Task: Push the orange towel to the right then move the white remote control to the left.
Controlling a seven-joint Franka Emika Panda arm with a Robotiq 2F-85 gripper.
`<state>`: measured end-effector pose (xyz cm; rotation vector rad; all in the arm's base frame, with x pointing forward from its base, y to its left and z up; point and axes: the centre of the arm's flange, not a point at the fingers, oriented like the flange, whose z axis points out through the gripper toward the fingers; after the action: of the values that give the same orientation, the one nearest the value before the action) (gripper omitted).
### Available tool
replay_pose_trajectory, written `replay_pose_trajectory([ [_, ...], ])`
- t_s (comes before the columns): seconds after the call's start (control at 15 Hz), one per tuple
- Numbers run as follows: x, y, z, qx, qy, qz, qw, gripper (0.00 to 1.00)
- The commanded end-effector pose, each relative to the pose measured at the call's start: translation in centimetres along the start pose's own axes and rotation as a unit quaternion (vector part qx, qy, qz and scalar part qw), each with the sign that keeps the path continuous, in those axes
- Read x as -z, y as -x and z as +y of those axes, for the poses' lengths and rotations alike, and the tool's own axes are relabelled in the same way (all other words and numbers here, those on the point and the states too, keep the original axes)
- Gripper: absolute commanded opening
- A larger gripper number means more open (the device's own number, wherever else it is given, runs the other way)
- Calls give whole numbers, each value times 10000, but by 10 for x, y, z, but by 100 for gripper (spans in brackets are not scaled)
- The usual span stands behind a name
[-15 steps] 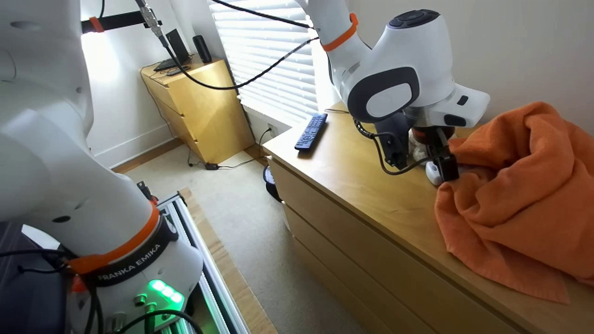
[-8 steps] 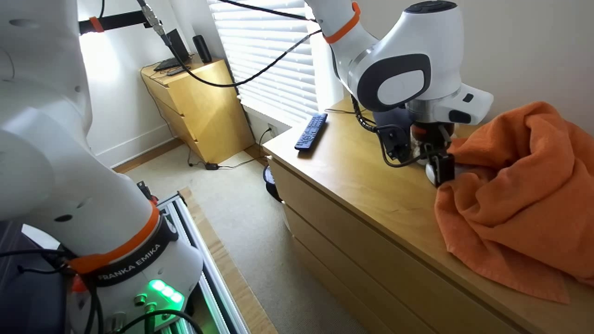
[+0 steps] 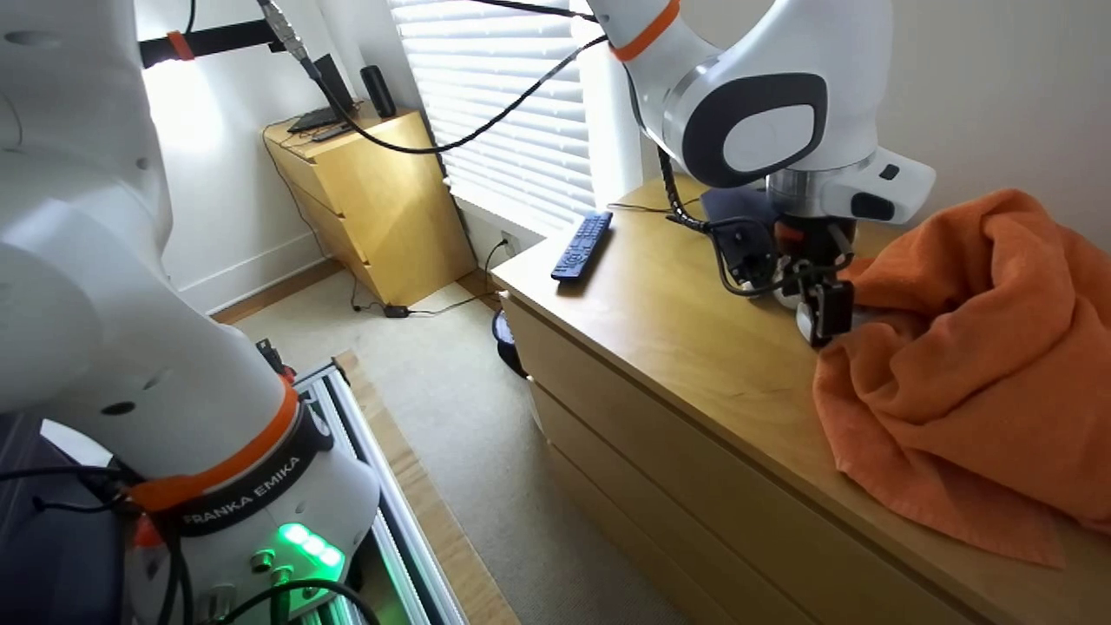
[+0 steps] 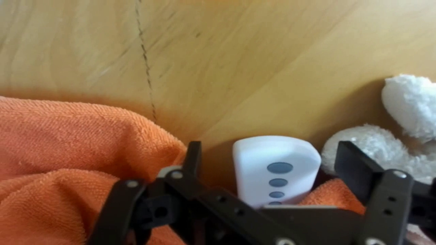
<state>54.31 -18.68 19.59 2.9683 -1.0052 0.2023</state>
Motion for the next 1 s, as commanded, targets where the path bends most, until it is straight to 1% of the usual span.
replay_pose_trajectory([
  [0.0,-5,-5,6,-75,37,-121,9999,100],
  [0.07,-7,-6,7,-72,51,-48,9999,100],
  [0.13,-7,-7,7,-99,12,-124,9999,100],
  [0.2,-9,-8,7,-105,11,-46,9999,100],
  [0.27,-9,-10,7,-118,-17,-67,9999,100],
  [0.47,-10,-14,5,-146,-167,-18,9998,100],
  [0.67,-14,-16,5,-143,-119,-1,9998,100],
  [0.93,-21,-17,7,-186,-68,-88,9998,100],
])
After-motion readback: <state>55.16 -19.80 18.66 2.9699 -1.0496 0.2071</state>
